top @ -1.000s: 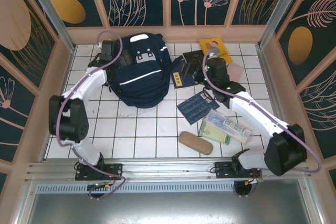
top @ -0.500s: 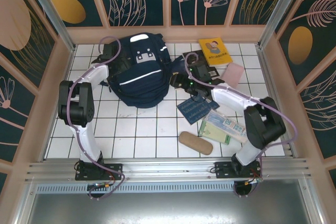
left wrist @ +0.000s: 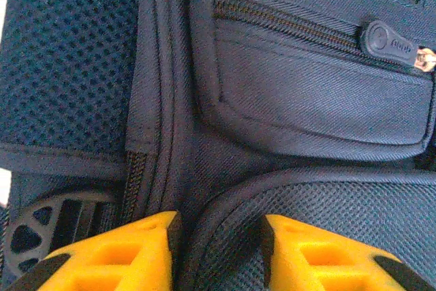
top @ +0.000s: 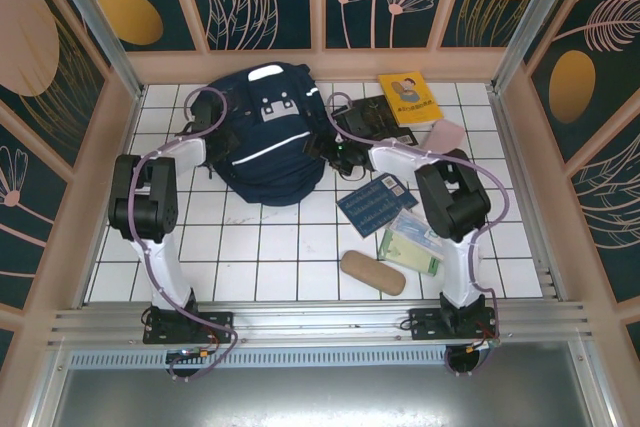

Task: Pack books, pencil case, and school supplies into a backpack

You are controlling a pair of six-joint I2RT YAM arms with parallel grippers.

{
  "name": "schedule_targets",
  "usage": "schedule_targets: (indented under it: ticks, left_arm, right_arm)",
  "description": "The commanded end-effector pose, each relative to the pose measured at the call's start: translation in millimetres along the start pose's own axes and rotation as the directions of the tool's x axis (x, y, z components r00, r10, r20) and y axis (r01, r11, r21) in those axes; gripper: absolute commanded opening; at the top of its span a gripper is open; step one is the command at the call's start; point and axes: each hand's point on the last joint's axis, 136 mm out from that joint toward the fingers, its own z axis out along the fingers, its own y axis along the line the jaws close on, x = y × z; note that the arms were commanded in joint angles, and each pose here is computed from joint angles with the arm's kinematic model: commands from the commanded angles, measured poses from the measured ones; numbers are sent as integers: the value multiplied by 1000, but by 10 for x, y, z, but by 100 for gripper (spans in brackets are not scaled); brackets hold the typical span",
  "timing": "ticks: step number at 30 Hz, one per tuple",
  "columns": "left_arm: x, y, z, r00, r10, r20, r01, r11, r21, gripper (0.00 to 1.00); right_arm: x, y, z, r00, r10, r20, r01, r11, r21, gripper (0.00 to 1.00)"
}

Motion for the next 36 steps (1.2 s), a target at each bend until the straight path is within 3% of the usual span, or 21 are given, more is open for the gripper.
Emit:
schedule_targets:
  ticks: [1,6,10,14,18,21,26,33,36]
  left_arm:
    - [612,270,7,982,-96,-165,91,995,-37,37]
    - [869,507,-197,973,-155,-172,146,987,-64,40]
    - [927,484,-386,968,-187,-166,187,982,-14,40]
    - [1022,194,-482,959,-153,-239,187,974,125,47]
    - [1245,-280,-570,949,5,-314,86,958,275,59]
    - [1345,-528,-726,946,98,-308,18,935,354,70]
    - [1229,-489,-1017,961,152,-233,-70,943,326,85]
    - [1107,9,-1256,977,191,-94,-176,973,148,86]
    - [1214,128,-1250,978,184,-97,-169,975,144,84]
  right_arm:
    - [-62,42,163,999,11,-37,-11,1000,-6,78]
    - [-171,147,355,997,-56,-62,54,998,-33,67]
    - [-284,339,440,991,-119,-66,113,990,-86,63]
    - [-407,516,613,986,-153,-73,143,981,-134,60]
    - [-738,674,625,985,-165,-43,153,967,-205,68]
    - [-933,832,425,982,-190,17,189,961,-203,76]
    - [-1265,731,-144,962,-219,164,235,969,-82,79]
    - [-875,880,-904,843,-454,290,436,891,126,79]
    - [-581,921,-1050,849,-461,258,467,883,43,73]
